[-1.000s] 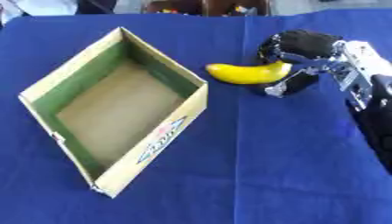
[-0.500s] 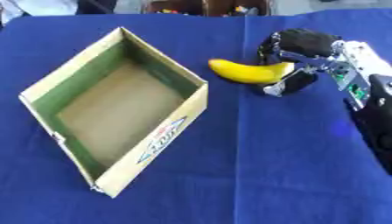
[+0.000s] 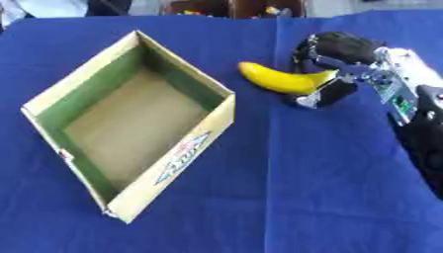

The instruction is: Pick up objects on the table and place them in the box.

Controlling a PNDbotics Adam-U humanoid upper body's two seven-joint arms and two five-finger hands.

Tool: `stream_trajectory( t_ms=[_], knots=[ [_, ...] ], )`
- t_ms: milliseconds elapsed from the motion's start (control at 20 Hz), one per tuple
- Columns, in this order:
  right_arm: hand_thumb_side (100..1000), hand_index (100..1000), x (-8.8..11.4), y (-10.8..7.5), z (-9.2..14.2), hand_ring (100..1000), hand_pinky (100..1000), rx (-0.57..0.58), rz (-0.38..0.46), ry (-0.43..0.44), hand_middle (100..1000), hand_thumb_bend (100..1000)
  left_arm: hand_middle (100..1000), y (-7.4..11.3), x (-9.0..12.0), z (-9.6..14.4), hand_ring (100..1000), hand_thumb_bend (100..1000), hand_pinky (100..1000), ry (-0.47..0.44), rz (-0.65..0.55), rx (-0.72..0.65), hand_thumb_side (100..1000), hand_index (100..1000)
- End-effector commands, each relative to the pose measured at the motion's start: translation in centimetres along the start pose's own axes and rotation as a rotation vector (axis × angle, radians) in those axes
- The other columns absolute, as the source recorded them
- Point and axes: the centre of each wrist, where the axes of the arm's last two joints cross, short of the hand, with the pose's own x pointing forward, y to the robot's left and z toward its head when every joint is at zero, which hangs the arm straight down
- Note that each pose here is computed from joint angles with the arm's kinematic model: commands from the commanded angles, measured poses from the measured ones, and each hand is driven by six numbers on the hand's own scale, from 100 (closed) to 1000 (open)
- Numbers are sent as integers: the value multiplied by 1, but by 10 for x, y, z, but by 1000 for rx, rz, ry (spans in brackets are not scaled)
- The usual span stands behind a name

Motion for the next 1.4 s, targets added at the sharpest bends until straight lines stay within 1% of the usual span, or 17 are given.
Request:
stream_trajectory(
  t_ms=[50,300,350,750,1000,1400],
  knots=[
    [495,569,-3,-16,-1,563,454,-61,9,11,380,309,836,1,5,-8,797,100,701,-33,3,-11,866,921],
    [506,543,-2,-17,-2,555,448,-94,-3,24,365,278,836,1,5,-8,797,100,701,-33,4,-10,866,922],
    [511,537,-2,-18,-2,553,446,-100,-5,25,360,261,836,1,5,-8,797,100,701,-33,4,-10,867,922],
    [532,519,0,-22,-4,542,436,-149,-18,32,338,220,837,1,5,-8,796,100,700,-32,4,-10,868,921],
    [542,512,1,-25,-5,538,427,-181,-25,31,329,216,837,1,5,-8,796,100,699,-32,4,-10,867,922],
    [561,504,5,-35,-8,533,405,-250,-20,30,314,214,837,0,5,-8,796,100,699,-34,6,-12,866,922]
  ],
)
